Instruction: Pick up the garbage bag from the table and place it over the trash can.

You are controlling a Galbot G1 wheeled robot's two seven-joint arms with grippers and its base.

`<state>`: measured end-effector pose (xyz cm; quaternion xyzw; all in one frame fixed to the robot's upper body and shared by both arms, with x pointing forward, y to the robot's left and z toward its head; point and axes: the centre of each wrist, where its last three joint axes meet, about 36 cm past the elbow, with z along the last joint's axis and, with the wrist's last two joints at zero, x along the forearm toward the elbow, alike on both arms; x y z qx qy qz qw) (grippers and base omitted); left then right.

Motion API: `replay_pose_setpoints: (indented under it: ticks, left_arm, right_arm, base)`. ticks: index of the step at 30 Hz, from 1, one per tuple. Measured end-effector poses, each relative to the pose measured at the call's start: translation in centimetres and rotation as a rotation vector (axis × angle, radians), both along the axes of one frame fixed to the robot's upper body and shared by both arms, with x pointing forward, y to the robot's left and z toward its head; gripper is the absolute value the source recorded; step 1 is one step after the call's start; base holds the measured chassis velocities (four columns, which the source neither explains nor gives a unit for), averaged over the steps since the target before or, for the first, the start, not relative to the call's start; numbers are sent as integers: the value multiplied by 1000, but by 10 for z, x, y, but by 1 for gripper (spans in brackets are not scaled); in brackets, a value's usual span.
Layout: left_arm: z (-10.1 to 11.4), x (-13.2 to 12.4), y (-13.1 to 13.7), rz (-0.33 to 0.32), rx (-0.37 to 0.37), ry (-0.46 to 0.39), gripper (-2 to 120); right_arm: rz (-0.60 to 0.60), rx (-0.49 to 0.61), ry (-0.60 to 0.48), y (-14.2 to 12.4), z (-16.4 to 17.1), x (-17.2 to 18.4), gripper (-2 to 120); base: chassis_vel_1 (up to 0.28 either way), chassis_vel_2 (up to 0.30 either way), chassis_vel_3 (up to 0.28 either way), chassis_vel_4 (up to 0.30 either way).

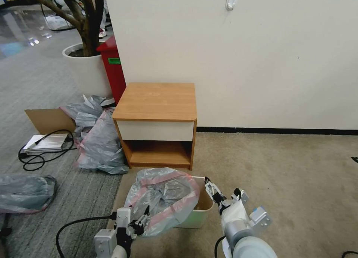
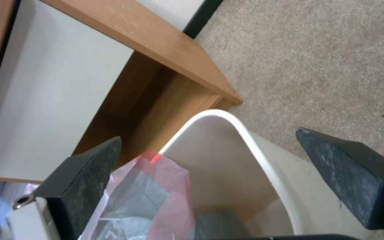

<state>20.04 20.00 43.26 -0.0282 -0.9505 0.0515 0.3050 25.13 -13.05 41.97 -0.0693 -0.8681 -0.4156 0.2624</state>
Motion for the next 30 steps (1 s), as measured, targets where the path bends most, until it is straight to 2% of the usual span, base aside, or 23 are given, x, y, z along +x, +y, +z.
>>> replay_pose_setpoints:
  ticks: [6, 18, 30]
  left_arm:
    - [-4, 20, 7, -18, 6, -19, 61]
    - [-18, 52, 11, -65, 4, -5, 56]
    - [-29, 76, 12, -106, 27, -11, 57]
  right_arm:
    - [1, 0, -4, 5, -1, -1, 100]
    - [-6, -14, -15, 6, -1, -2, 100]
    - [-9, -26, -8, 10, -5, -4, 100]
  base:
    - [0, 0, 0, 0]
    - [0, 0, 0, 0]
    - [0, 0, 0, 0]
